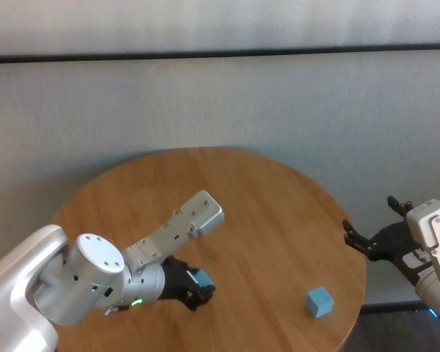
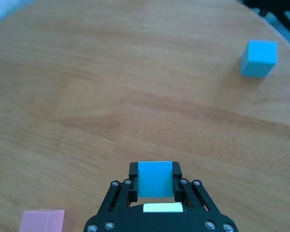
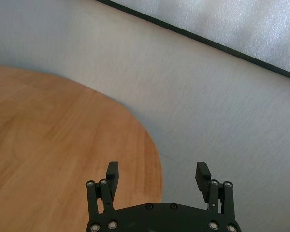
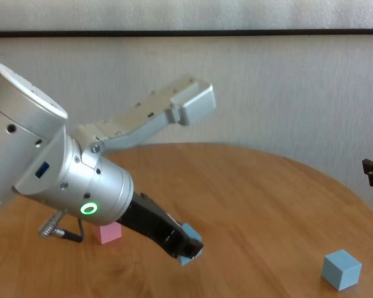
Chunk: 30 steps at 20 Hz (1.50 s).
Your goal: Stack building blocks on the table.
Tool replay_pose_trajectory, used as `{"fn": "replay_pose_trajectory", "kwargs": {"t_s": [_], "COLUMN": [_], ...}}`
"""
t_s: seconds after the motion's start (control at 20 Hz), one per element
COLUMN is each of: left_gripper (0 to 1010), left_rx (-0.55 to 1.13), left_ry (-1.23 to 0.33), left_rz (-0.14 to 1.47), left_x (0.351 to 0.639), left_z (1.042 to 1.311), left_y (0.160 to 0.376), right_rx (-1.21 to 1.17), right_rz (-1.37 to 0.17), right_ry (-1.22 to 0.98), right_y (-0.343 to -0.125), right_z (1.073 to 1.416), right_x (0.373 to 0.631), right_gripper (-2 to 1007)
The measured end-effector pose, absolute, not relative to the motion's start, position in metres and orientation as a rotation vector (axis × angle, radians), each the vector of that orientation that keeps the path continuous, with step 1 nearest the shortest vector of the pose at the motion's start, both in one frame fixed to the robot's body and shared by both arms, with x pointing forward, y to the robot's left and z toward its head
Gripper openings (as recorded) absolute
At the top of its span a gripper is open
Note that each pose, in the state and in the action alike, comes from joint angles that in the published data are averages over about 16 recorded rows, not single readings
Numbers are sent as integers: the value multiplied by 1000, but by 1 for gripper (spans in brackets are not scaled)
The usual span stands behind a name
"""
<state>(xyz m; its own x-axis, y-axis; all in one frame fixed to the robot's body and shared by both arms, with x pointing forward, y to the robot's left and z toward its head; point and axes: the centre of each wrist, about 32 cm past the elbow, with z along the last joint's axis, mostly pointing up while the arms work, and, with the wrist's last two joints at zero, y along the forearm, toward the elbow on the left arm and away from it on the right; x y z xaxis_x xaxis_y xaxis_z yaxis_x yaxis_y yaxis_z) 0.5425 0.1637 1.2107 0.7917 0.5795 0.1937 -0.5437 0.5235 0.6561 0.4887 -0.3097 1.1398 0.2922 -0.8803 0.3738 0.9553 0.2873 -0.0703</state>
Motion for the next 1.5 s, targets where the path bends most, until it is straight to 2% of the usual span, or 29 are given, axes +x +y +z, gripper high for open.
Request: {"fn": "replay_pose_trajectory", "kwargs": {"t_s": [0.55,0.8,1.1,1.5], "left_gripper": [395,438,564,816], "left_rx": [805,805,803,784], "left_ry": [53,53,53,59], "left_rz": [671,673,672,676], "left_x": [545,545,545,544], "left_z": [1204,1204,1205,1206], "left_y": [161,161,161,163], "right_rx": [-305,-305,-305,-305], "right_rz": [-1248,-1248,-1248,-1248], "right_ry": [-285,-285,-285,-285], "right_y": [-310,-310,-310,-310], "right_z": [1140,1140,1140,1140], "right_x": [489,489,489,489], "right_gripper": [1005,1005,1005,1005]}}
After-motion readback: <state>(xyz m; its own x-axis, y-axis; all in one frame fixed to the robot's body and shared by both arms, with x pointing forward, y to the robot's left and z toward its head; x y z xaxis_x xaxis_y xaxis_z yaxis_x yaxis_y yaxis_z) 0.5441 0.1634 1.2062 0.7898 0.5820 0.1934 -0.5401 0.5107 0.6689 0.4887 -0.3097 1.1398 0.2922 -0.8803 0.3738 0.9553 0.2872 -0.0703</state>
